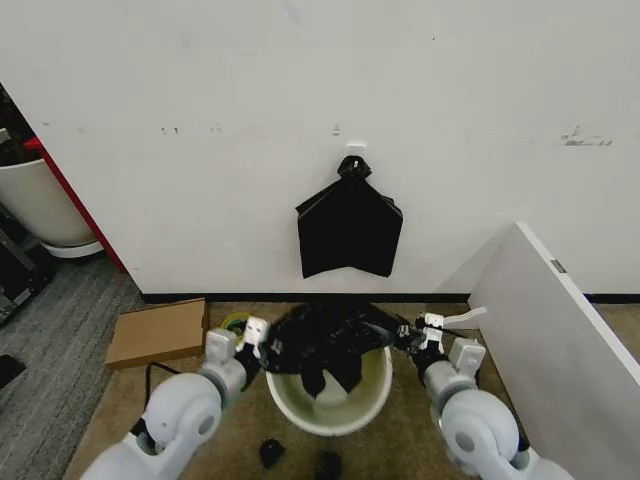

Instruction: Place the garbage bag over the trash bin.

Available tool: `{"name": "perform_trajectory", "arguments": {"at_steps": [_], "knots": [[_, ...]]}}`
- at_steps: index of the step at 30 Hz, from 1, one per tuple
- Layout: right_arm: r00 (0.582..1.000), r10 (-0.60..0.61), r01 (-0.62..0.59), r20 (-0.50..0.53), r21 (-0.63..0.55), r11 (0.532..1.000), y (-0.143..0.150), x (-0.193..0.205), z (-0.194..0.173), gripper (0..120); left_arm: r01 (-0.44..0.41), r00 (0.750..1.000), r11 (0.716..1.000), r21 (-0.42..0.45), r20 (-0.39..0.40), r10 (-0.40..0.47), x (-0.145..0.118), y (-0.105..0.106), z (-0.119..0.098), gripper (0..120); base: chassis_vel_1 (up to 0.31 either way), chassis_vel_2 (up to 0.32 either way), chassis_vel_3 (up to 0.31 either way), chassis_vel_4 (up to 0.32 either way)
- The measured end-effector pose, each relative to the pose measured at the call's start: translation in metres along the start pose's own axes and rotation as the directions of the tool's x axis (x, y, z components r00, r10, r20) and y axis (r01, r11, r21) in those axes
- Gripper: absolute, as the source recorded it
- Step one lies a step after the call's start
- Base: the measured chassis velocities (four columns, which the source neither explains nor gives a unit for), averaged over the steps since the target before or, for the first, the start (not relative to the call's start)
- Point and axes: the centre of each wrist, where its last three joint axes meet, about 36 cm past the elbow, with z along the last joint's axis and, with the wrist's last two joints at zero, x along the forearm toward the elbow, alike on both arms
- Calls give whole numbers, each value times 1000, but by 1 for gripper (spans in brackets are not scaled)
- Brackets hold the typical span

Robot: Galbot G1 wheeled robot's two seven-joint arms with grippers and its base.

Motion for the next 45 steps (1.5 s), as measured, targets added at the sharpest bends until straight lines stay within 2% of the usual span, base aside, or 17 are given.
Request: {"name": "perform_trajectory", "arguments": {"at_steps": [6, 10, 11, 14, 16, 17, 18, 21, 24, 28, 32, 36, 39, 40, 42, 45], "knots": [[999, -50, 50, -4, -3, 999, 13, 6, 13, 0, 19, 999, 999, 46, 35, -20, 0, 8, -12, 1, 0, 0, 0, 0], [995, -95, 95, -6, -6, 995, 21, 3, 30, 0, 43, 997, 990, 134, 61, -51, -2, 8, -18, 1, 0, 0, 0, 0], [995, -95, 95, -6, -6, 995, 21, 3, 30, 0, 43, 997, 990, 134, 61, -51, -2, 8, -18, 1, 0, 0, 0, 0], [988, -152, 152, 40, 1, 988, 21, -2, 43, 0, 49, 996, 980, 193, 67, -63, -4, 5, -20, 1, 0, 0, 0, 0], [968, -228, 226, 106, 29, 974, 18, -8, 58, 0, 49, 995, 970, 240, 78, -69, -6, 4, -24, 1, 0, 0, 0, 0], [943, -291, 285, 161, 63, 957, 14, -13, 69, 0, 46, 994, 962, 268, 86, -71, -7, 4, -26, 1, 0, 0, 0, 0], [943, -291, 285, 161, 63, 957, 14, -13, 69, 0, 46, 994, 962, 268, 86, -71, -7, 4, -26, 1, 0, 0, 0, 0], [874, -428, 400, 229, 158, 903, 0, -25, 91, 0, 35, 992, 946, 323, 102, -72, -11, 5, -32, 1, 0, 0, 0, 0], [815, -531, 484, 232, 233, 844, -12, -34, 104, 0, 21, 992, 932, 362, 111, -65, -15, 5, -32, 1, 0, 0, 0, 0], [813, -538, 469, 223, 297, 832, -22, -45, 110, 0, 3, 993, 920, 391, 107, -49, -17, 4, -30, 1, 0, 0, 0, 0], [844, -485, 366, 230, 415, 833, -46, -69, 119, 0, -22, 995, 904, 427, 93, -20, -17, -1, -28, 1, 0, 0, 0, 0], [857, -449, 335, 254, 388, 859, -52, -68, 119, 0, -6, 997, 911, 412, 77, -28, -22, -1, -22, 1, 0, 0, 0, 0], [837, -455, 338, 303, 368, 866, -54, -62, 116, 13, 16, 997, 922, 386, 66, -45, -28, 1, -14, 1, 0, 0, 0, 0], [819, -465, 338, 335, 373, 864, -55, -60, 114, 18, 22, 997, 925, 380, 62, -50, -30, 0, -12, 1, 0, 0, 0, 0], [809, -470, 336, 352, 380, 862, -56, -59, 112, 21, 26, 997, 925, 378, 61, -53, -31, 0, -10, 1, 0, 0, 0, 0], [774, -507, 306, 379, 477, 824, -64, -56, 106, 33, 35, 996, 923, 383, 64, -64, -38, 0, -5, 1, 0, 0, 0, 0]]}}
